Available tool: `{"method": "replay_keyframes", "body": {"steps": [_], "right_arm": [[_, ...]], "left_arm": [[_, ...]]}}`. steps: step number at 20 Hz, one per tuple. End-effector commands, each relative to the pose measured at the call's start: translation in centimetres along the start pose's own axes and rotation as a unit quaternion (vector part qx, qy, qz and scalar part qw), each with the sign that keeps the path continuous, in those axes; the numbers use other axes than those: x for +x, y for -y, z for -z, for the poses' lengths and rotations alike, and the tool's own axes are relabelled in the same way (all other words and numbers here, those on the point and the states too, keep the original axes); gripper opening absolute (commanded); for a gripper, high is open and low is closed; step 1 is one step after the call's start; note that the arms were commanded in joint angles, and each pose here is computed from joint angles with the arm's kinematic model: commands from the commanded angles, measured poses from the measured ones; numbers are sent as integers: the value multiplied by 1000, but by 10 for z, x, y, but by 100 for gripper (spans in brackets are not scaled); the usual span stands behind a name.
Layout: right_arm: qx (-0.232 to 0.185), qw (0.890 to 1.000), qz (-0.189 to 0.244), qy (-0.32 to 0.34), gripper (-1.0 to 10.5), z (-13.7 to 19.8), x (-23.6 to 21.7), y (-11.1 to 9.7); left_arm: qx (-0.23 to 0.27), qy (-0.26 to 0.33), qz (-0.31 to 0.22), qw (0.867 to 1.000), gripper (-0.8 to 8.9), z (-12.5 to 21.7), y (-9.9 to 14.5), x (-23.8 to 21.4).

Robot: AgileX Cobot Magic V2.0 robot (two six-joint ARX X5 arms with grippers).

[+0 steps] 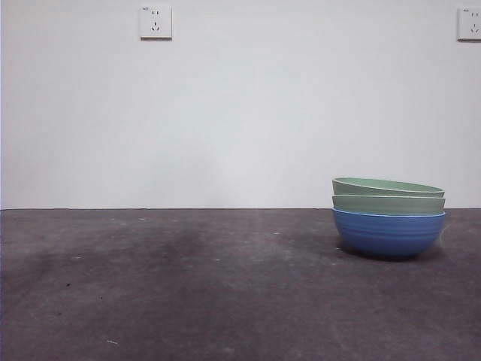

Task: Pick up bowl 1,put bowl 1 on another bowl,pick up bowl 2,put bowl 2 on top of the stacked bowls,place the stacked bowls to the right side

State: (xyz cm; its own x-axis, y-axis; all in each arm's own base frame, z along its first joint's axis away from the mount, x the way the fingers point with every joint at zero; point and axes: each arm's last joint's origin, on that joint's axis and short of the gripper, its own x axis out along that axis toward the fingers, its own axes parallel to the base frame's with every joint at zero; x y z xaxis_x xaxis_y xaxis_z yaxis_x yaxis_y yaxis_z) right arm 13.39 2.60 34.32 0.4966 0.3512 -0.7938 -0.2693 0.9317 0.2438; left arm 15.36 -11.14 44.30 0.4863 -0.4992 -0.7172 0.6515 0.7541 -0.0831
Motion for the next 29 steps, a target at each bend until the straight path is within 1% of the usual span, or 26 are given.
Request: {"method": "replay_keyframes", "body": {"steps": [1, 6, 9, 11, 12, 13, 14, 16, 18, 20, 22, 23, 24, 25, 27, 29], "right_arm": [[-5, 1000, 2, 1, 3, 0, 0, 0], [-5, 1000, 2, 1, 3, -1, 0, 0], [-5, 1000, 2, 1, 3, -1, 0, 0], [-5, 1000, 2, 1, 3, -1, 0, 0], [-5, 1000, 2, 2, 3, -1, 0, 0], [-5, 1000, 2, 1, 3, -1, 0, 0], [-5, 1000, 2, 1, 3, -1, 0, 0], [-5, 1000, 2, 1, 3, -1, 0, 0], [-5, 1000, 2, 1, 3, -1, 0, 0], [-5, 1000, 2, 1, 3, -1, 0, 0], [-5, 1000, 2, 1, 3, -1, 0, 0], [-5, 1000, 2, 1, 3, -1, 0, 0], [-5, 1000, 2, 1, 3, -1, 0, 0], [-5, 1000, 2, 1, 3, -1, 0, 0], [-5, 1000, 2, 1, 3, -1, 0, 0], [-5, 1000, 2, 1, 3, -1, 0, 0]], "left_arm": [[7, 11, 0, 1000, -4, -2, 0, -1], [8, 13, 0, 1000, -3, -3, 0, -1], [9, 25, -3, 1000, -3, -5, 0, -1], [19, 48, -21, 998, -3, -5, -3, -9], [27, 79, -34, 996, -3, -6, -6, -16], [43, 125, -49, 990, -4, -9, -10, -25], [58, 178, -69, 980, -4, -12, -14, -37], [59, 283, -114, 951, -3, -9, -22, -59], [63, 364, -150, 917, -3, 7, -30, -71], [64, 418, -194, 885, -3, 34, -36, -68], [62, 448, -237, 860, -3, 69, -40, -54], [57, 455, -259, 850, -3, 88, -42, -44], [50, 459, -282, 841, -3, 106, -44, -33], [43, 459, -299, 835, -3, 124, -47, -21], [36, 452, -315, 834, -3, 156, -51, 5], [25, 436, -323, 839, -3, 184, -55, 30]]}}
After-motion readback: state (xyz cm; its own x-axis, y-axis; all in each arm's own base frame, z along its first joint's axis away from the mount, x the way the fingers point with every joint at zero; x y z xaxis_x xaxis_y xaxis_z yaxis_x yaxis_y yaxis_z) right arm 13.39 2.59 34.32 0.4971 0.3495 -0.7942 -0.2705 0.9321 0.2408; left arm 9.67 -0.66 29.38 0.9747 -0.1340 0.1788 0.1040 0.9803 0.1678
